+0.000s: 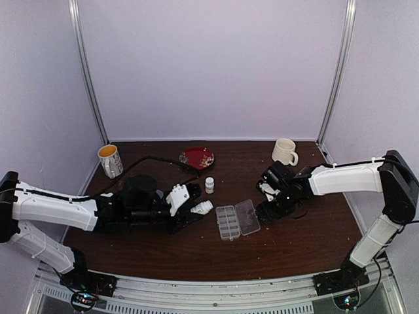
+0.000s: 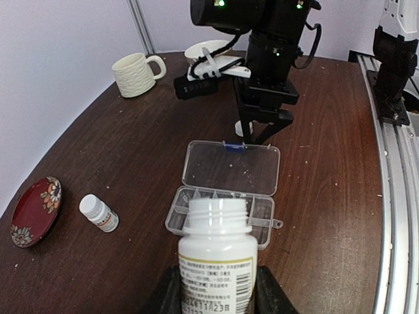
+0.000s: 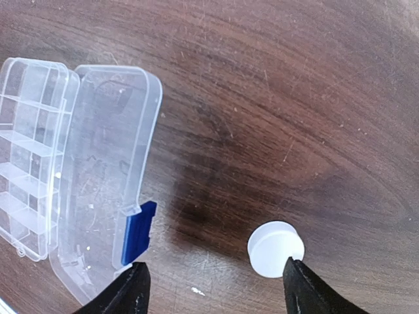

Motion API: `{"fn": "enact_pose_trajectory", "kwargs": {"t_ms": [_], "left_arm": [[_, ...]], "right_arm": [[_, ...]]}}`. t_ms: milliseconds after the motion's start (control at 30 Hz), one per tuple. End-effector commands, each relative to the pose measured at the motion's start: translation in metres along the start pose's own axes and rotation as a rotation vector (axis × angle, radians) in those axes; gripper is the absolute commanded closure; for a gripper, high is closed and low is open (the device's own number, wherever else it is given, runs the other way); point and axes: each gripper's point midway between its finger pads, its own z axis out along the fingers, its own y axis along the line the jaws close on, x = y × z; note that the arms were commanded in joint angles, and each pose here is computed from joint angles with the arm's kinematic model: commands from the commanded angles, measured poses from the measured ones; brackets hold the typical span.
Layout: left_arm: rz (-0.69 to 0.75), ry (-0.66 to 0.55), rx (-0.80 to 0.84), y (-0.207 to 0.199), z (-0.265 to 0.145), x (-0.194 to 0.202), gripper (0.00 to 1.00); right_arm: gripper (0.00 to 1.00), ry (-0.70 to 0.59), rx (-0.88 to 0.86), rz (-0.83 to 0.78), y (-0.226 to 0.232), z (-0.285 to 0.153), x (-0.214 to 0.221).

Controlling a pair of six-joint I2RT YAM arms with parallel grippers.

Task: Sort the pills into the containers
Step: Adjust the pill container at the center of the board, then pour the pill into the compartment of the pill container.

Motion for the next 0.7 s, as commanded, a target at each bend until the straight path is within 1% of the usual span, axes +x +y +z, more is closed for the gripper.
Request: {"fn": "enact_pose_trajectory", "kwargs": {"t_ms": [0,133,300,400,500,667], "left_arm": [[-0.020,0.018,0.002,0.001,0.010,-0.007,0.95],[-0.024,0.072,0.033,-0.004,0.020,0.004,1.00],[-0.040,0.117,0.056,-0.010,0.032,0.020,1.00],[-0.035,0.132,0.085,-0.020,0.039,0.027,1.00],[-0.025,0.145,0.114,-0.029,0.048,0.032,1.00],[-0.020,0.160,0.158,-0.040,0.068,0.034,1.00]], "right_arm": [[0.28,-0.060,0.019,0.006,-0.004,-0.018,-0.016],[0.29,-0.114,0.023,0.019,-0.007,-0.030,-0.024],[0.31,-0.177,-0.012,0.031,-0.003,-0.045,-0.030],[0.35,-0.223,-0.067,0.045,0.003,-0.056,-0.033],[0.39,-0.287,-0.157,0.049,0.016,-0.074,-0.037],[0.42,-0.363,-0.298,0.044,0.037,-0.096,-0.035]]}}
